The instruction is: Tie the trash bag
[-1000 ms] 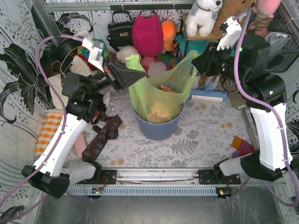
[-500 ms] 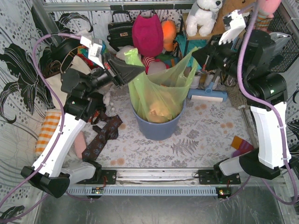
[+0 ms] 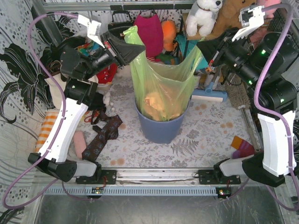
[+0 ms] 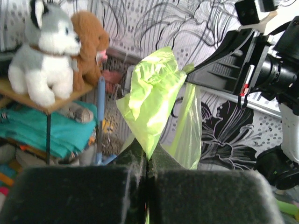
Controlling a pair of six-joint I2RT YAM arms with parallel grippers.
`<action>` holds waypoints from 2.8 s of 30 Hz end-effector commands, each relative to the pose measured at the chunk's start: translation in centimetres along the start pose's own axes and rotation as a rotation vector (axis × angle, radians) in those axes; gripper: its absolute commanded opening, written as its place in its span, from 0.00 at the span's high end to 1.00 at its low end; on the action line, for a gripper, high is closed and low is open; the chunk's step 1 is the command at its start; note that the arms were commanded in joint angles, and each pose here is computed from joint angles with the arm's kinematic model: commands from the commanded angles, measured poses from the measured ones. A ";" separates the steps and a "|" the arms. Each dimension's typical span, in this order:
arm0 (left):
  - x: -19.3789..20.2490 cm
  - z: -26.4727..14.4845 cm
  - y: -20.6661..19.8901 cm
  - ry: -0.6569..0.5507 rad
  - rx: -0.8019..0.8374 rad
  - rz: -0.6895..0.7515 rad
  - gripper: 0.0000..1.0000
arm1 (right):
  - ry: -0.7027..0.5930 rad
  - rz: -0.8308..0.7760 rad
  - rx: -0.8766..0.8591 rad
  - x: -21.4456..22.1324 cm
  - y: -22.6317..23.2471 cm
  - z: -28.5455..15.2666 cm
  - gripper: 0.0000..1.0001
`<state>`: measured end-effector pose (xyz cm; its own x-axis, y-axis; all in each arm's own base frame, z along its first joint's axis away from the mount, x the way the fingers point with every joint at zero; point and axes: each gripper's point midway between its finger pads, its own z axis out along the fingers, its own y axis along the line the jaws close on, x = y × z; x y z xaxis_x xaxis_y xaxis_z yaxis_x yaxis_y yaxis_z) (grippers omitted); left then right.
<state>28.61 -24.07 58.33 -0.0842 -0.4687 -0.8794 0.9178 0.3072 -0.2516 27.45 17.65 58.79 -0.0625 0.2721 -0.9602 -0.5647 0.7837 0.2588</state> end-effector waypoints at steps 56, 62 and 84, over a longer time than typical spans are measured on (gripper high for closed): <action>0.3 -4.3 -0.5 0.038 -0.128 0.042 0.33 | 0.036 -0.038 0.075 1.7 -1.9 0.3 0.55; 0.3 -4.1 0.1 0.042 -0.148 0.035 0.49 | 0.020 -0.044 0.070 1.4 -1.8 0.0 0.54; -1.1 -3.8 -0.1 0.011 -0.148 0.075 0.88 | 0.066 -0.043 0.089 3.1 -2.6 1.3 0.57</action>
<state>27.02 -20.90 57.47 -0.0598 -0.4320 -0.8999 0.8595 0.4362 -0.2665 29.38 17.57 55.16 -0.1153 0.2119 -0.9705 -0.5090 0.8264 0.2409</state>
